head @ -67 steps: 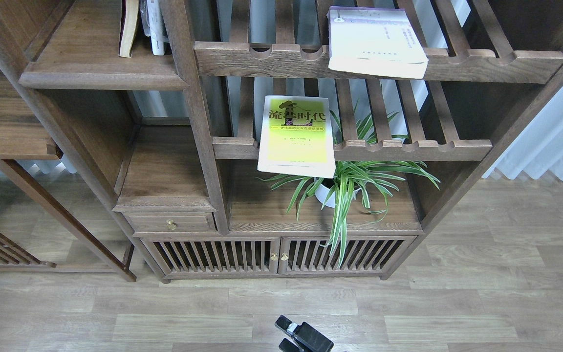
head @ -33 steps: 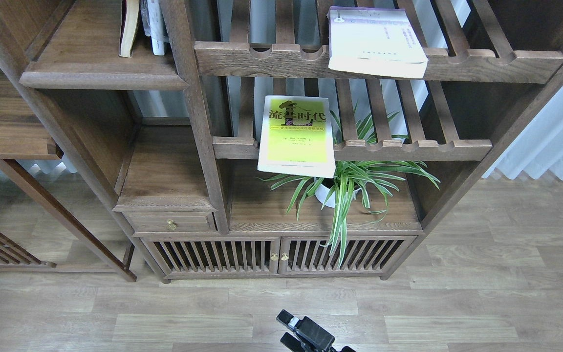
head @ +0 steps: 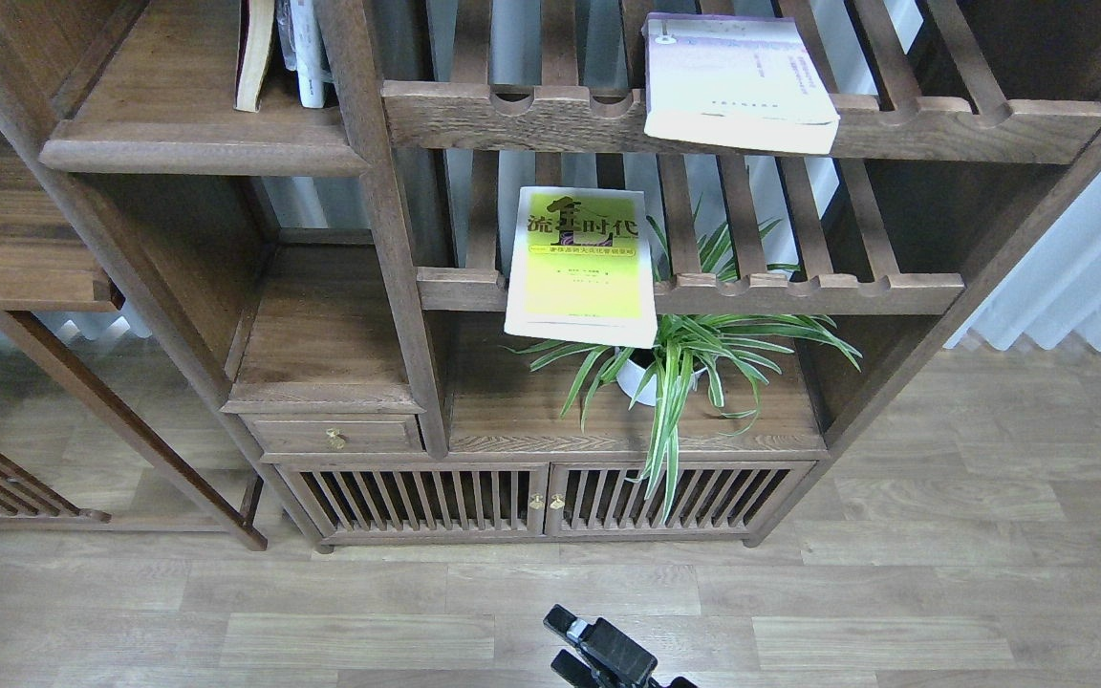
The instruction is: Organize books on shelf
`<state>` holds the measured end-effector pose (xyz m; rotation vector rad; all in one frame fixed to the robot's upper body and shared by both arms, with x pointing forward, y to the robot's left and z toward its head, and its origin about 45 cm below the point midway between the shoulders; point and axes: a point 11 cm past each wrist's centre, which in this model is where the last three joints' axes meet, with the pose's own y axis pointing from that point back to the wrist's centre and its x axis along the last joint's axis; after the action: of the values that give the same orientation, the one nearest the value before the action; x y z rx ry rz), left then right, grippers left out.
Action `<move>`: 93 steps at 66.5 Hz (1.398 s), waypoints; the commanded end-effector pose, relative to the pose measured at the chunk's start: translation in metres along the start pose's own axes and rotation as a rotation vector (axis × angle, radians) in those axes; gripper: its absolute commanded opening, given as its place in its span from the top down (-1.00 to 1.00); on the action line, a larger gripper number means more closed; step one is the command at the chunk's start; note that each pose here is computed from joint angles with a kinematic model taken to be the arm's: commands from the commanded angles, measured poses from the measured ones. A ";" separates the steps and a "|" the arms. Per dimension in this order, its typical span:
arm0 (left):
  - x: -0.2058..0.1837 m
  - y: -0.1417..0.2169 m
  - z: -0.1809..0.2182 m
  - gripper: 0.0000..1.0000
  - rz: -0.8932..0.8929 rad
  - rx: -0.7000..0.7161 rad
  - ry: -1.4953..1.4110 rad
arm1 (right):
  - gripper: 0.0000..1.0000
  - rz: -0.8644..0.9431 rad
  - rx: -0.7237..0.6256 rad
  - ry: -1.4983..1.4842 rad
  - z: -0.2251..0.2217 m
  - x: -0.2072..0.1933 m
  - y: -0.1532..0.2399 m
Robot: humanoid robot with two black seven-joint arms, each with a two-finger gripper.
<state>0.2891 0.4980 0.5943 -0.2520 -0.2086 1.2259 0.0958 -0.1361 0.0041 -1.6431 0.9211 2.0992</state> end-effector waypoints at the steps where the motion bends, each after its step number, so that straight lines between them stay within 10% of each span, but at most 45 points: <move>1: -0.001 -0.006 -0.006 0.90 -0.009 0.015 0.008 | -0.97 0.003 0.002 -0.003 0.000 0.001 0.001; 93: -0.031 -0.094 -0.078 0.89 -0.119 0.146 0.039 | -0.97 0.005 0.001 -0.024 0.009 0.003 0.005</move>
<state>0.3762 0.4492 0.5459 -0.1565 -0.0792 1.1391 0.0862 -0.1343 0.0043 -1.6168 0.9184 2.1148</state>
